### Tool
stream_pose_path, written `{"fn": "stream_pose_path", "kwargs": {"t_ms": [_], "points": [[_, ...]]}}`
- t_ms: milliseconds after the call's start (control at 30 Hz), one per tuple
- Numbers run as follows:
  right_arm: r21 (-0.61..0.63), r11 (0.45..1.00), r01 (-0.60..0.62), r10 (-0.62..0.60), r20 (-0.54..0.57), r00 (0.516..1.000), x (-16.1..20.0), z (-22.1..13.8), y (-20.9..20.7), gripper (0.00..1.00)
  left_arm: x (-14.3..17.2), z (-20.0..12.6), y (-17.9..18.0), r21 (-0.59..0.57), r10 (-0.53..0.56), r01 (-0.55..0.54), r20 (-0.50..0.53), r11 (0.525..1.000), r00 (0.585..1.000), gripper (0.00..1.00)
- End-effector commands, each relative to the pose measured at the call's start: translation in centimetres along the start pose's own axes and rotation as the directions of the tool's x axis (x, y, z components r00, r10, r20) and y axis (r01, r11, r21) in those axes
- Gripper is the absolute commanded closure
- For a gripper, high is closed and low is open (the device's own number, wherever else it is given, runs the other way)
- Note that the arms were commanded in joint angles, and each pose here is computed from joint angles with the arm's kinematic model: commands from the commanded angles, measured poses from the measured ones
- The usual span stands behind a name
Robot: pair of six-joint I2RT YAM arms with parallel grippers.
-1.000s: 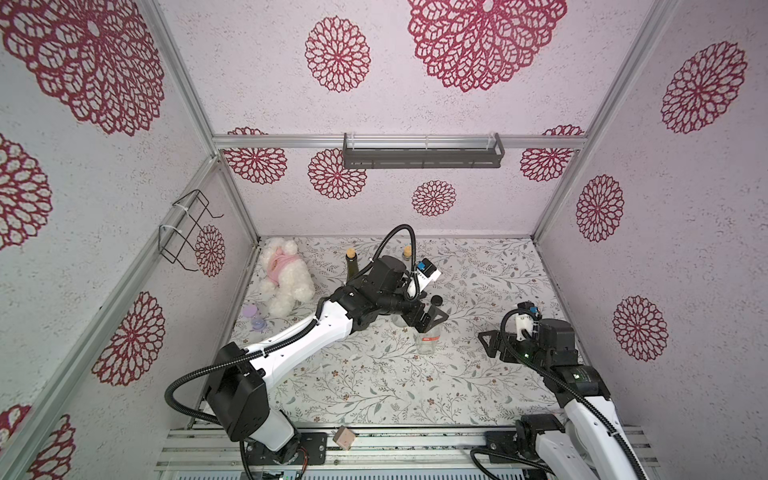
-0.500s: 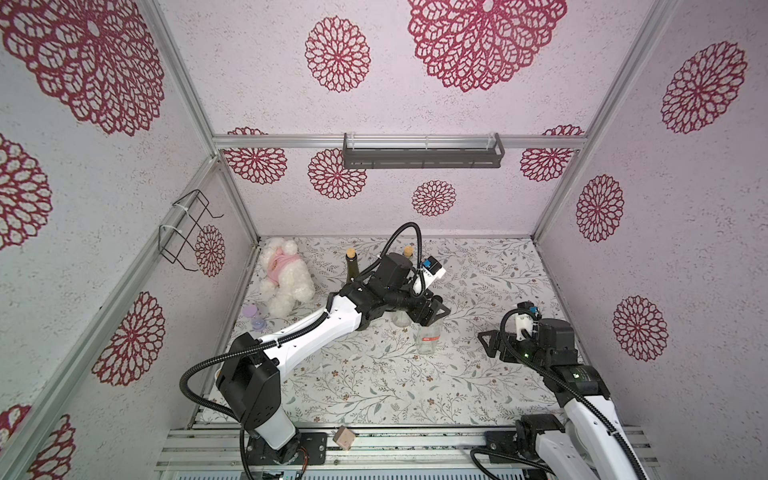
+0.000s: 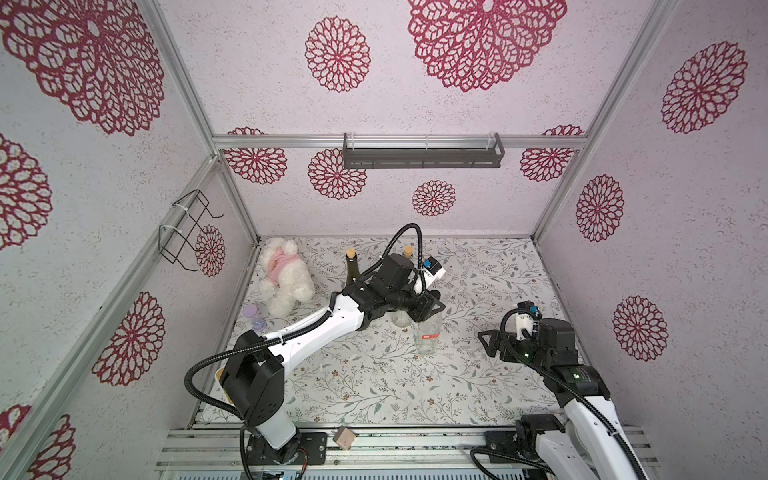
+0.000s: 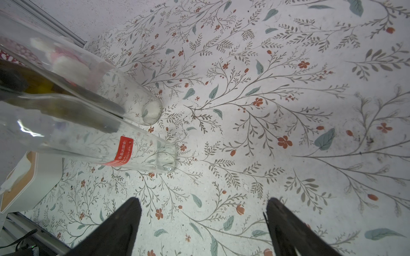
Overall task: Remove the label from the bottle
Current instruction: Hold the bottle at the center of the board.
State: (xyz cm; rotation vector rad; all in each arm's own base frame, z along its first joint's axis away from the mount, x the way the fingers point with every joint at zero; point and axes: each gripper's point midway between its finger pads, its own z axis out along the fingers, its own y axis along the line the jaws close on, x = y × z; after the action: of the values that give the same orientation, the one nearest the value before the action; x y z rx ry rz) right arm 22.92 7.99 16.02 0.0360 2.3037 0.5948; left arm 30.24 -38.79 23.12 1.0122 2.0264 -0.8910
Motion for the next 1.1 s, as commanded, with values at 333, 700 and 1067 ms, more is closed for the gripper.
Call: {"fn": "stream_pose_path", "kwargs": {"t_ms": [333, 700, 1067], "points": [[-0.120, 0.989, 0.086, -0.081, 0.045, 0.996, -2.1, 0.2, 2.6, 0.09, -3.6, -3.7, 1.8, -0.250, -0.210, 0.238, 0.133, 0.939, 0.969, 0.70], [-0.219, 0.945, 0.242, -0.236, 0.053, 0.970, -0.9, 0.9, 7.4, 0.15, -0.6, -3.9, 3.6, -0.440, -0.451, 0.461, 0.134, 0.771, 0.882, 0.74], [-0.295, 0.883, 0.366, -0.350, 0.108, 0.931, 0.4, 0.9, 11.4, 0.20, -0.5, -2.5, 2.3, -0.465, -0.443, 0.434, 0.097, 0.772, 0.891, 0.74]]}}
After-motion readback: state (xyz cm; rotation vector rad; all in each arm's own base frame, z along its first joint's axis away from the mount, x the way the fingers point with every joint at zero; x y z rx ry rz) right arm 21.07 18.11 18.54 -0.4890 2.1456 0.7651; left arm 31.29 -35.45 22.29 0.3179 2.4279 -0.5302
